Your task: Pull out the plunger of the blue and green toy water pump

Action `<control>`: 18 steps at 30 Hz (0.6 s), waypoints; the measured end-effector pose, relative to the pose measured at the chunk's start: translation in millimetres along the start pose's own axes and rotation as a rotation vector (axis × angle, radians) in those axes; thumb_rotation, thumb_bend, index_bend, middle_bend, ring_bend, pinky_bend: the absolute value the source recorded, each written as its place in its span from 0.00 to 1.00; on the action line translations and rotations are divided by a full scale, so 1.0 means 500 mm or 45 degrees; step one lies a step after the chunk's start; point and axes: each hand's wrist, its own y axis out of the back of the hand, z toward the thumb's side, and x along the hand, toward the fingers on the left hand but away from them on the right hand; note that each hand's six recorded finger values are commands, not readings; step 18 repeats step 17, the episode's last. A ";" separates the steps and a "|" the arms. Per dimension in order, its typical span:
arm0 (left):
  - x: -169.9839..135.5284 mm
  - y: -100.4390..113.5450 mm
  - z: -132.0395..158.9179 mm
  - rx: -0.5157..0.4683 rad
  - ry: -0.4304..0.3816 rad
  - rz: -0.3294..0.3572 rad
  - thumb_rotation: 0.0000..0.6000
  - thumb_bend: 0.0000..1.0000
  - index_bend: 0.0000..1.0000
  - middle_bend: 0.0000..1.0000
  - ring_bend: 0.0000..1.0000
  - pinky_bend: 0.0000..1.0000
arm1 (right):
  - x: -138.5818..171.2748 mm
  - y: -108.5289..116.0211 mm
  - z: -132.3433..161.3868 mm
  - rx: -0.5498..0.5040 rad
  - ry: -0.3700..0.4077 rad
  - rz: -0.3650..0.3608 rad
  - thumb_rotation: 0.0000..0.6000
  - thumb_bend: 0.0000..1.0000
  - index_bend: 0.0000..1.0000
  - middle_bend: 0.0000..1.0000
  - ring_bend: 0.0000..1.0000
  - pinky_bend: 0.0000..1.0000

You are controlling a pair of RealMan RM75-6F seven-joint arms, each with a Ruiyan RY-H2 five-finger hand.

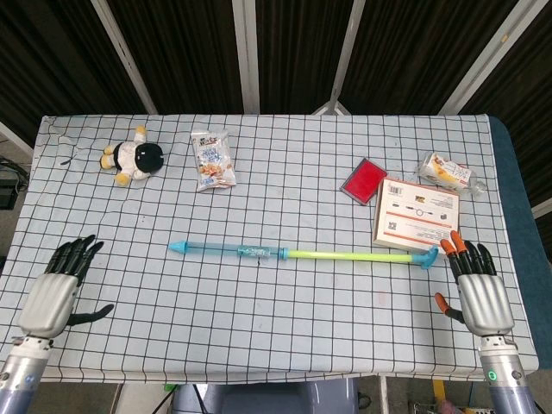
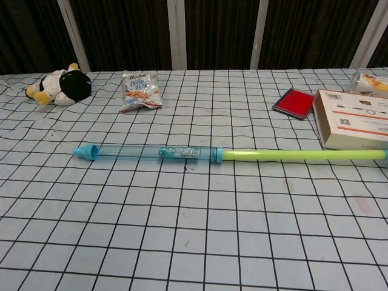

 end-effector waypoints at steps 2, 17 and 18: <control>-0.024 0.005 -0.019 0.016 0.011 0.027 1.00 0.17 0.01 0.00 0.00 0.00 | 0.022 0.005 -0.010 0.002 -0.004 -0.020 1.00 0.33 0.00 0.00 0.00 0.00; -0.056 0.010 -0.073 0.104 0.040 0.109 1.00 0.16 0.00 0.00 0.00 0.00 | 0.073 0.012 -0.054 0.012 -0.015 -0.070 1.00 0.32 0.00 0.00 0.00 0.00; -0.056 0.010 -0.073 0.104 0.040 0.109 1.00 0.16 0.00 0.00 0.00 0.00 | 0.073 0.012 -0.054 0.012 -0.015 -0.070 1.00 0.32 0.00 0.00 0.00 0.00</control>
